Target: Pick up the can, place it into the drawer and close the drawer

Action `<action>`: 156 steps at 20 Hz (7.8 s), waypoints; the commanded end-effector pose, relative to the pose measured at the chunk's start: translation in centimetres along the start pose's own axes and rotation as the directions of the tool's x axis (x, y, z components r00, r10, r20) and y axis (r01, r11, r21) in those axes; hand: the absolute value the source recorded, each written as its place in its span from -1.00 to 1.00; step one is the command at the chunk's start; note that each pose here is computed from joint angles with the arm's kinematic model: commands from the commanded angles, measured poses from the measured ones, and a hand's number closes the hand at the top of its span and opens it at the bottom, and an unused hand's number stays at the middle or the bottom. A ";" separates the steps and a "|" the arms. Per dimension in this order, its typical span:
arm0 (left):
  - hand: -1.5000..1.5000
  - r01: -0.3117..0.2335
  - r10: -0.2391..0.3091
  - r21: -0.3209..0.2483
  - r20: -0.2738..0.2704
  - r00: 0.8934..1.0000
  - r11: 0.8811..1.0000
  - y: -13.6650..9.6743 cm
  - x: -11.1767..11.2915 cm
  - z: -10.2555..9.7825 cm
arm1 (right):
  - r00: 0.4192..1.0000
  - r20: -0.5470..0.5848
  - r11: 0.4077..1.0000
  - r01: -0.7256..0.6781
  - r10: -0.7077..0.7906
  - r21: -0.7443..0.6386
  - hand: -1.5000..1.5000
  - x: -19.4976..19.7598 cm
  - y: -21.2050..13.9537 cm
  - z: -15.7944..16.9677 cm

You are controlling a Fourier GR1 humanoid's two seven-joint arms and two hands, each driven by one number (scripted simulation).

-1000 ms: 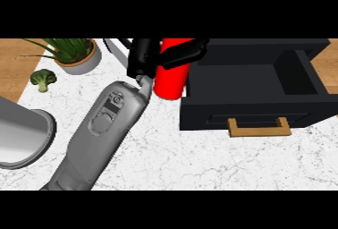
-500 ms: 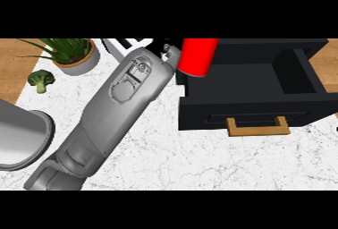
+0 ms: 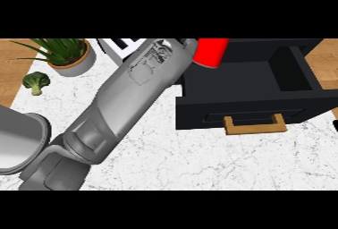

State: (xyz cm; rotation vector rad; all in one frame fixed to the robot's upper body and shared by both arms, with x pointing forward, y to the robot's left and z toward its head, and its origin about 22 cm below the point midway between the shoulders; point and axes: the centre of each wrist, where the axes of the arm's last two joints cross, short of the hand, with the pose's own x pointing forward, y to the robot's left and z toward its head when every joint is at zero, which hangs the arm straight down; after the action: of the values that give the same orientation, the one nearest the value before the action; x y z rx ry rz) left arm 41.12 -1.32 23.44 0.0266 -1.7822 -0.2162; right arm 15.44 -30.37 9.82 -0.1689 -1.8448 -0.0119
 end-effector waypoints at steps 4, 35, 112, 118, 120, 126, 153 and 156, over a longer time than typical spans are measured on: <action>1.00 0.059 -0.059 0.017 -0.011 0.998 0.998 -0.8 -0.8 -0.6 | 1.000 -0.005 1.000 0.003 -0.003 0.010 -1.00 -0.4 1.6 -0.4; -1.00 0.223 -0.220 0.135 -0.037 0.975 0.965 0.3 -7.8 -0.3 | 0.999 0.032 1.000 -0.005 0.004 0.030 -1.00 0.7 1.1 -2.7; -1.00 0.081 -0.062 0.233 -0.087 0.994 0.969 13.6 -3.0 3.7 | 0.298 0.146 0.315 -0.942 0.943 -0.116 -1.00 -13.5 11.3 -21.5; -1.00 0.062 -0.044 0.211 -0.087 0.995 0.976 12.6 -5.2 5.5 | 0.291 0.150 0.314 -0.935 0.945 -0.162 -1.00 -12.3 12.0 -23.9; -1.00 0.057 -0.044 0.204 -0.065 0.997 0.977 14.2 -4.6 5.6 | 0.295 0.124 0.314 -0.931 0.947 -0.187 -1.00 -11.1 12.9 -25.1; -1.00 0.076 -0.063 0.196 -0.075 0.995 0.978 13.9 -7.0 7.5 | 0.291 0.114 0.309 -0.931 0.950 -0.194 -1.00 -10.0 13.0 -26.5; -1.00 0.086 -0.065 0.211 -0.102 0.993 0.974 16.2 -9.6 11.1 | 0.861 0.153 0.872 -0.461 0.484 -0.166 -1.00 -7.3 17.2 -27.9; -1.00 0.069 -0.049 0.239 -0.090 0.995 0.969 16.7 -8.9 11.2 | 0.897 0.146 0.905 -0.396 0.418 -0.157 -1.00 -6.4 16.6 -28.7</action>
State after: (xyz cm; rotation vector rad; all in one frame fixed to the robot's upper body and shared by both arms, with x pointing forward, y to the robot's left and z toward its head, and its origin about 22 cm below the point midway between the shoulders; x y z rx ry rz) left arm 34.22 17.46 14.72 0.2543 -1.7120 -0.0587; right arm 46.17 -18.67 8.83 -0.7672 -1.9088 0.3826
